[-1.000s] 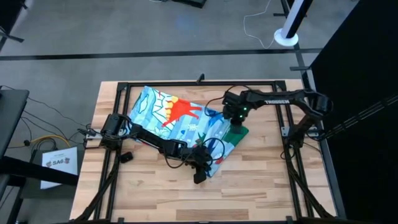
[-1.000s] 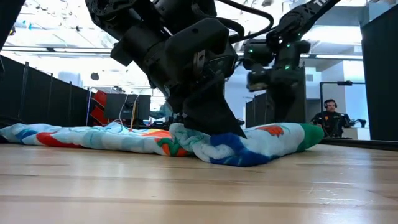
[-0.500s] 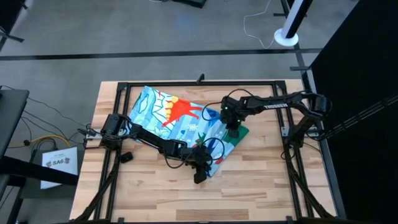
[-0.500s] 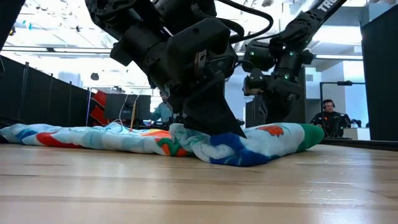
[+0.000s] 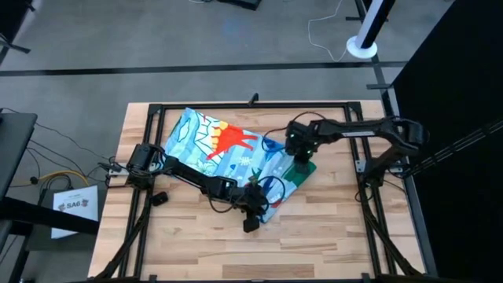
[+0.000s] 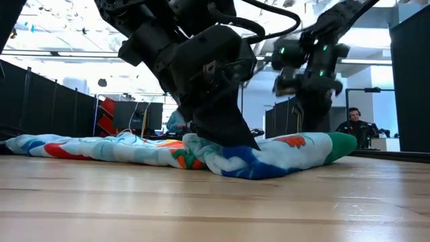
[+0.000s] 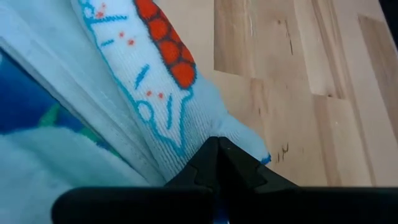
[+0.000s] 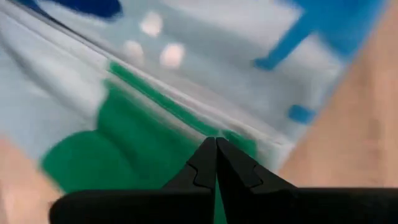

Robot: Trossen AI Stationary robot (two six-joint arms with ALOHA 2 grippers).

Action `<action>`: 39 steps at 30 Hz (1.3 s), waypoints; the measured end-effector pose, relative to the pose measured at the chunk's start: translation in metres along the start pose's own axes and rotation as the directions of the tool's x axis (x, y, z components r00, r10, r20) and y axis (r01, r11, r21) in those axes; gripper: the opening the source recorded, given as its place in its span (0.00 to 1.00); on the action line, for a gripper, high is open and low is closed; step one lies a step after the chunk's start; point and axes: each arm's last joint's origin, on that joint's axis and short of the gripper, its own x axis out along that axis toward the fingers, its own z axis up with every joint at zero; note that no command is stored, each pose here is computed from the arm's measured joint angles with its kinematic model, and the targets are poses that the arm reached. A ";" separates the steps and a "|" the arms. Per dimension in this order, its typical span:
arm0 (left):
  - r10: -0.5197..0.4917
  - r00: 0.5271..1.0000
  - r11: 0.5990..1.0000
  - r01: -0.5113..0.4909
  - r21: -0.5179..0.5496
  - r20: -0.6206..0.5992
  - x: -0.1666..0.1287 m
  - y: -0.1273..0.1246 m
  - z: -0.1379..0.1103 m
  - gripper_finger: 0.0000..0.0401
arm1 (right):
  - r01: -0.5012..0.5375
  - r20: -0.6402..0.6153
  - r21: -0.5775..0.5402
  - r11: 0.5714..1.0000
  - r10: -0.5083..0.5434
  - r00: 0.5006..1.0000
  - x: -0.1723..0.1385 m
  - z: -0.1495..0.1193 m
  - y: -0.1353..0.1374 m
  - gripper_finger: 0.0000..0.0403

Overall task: Roll towel
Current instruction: Roll the multicolor dinosaur print towel

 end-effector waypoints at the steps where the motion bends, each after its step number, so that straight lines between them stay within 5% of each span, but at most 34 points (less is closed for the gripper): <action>1: 0.002 1.000 1.000 -0.002 0.001 0.002 0.001 0.000 0.000 0.00 | 0.006 0.025 -0.012 1.000 -0.006 1.000 -0.009 -0.001 0.002 0.00; 8: -0.014 1.000 1.000 0.014 0.009 0.022 0.016 -0.001 -0.008 0.00 | 0.005 0.153 -0.065 0.998 0.005 0.988 -0.055 -0.028 0.034 0.00; 15: -0.041 0.998 0.999 0.042 -0.019 0.039 0.026 0.000 -0.011 0.00 | -0.066 0.115 -0.035 0.997 0.070 0.991 -0.022 -0.078 0.070 0.00; 19: -0.056 0.998 0.998 0.057 -0.017 0.039 0.027 0.000 -0.011 0.00 | 0.018 0.154 -0.067 0.998 -0.007 0.988 -0.001 -0.093 0.086 0.00; 24: -0.077 0.997 0.997 0.076 0.020 0.028 0.027 -0.001 -0.012 0.00 | 0.120 0.168 0.034 0.992 -0.124 0.978 0.017 -0.109 0.090 0.00; 31: -0.095 0.996 0.994 0.094 0.053 0.005 0.012 0.007 -0.002 0.00 | 0.095 0.186 0.149 0.984 -0.123 0.975 0.024 -0.112 0.088 0.00; 39: -0.070 0.998 0.995 0.070 0.072 -0.002 -0.005 0.015 0.009 0.00 | 0.069 0.292 0.124 0.990 -0.103 0.951 0.023 -0.105 0.098 0.00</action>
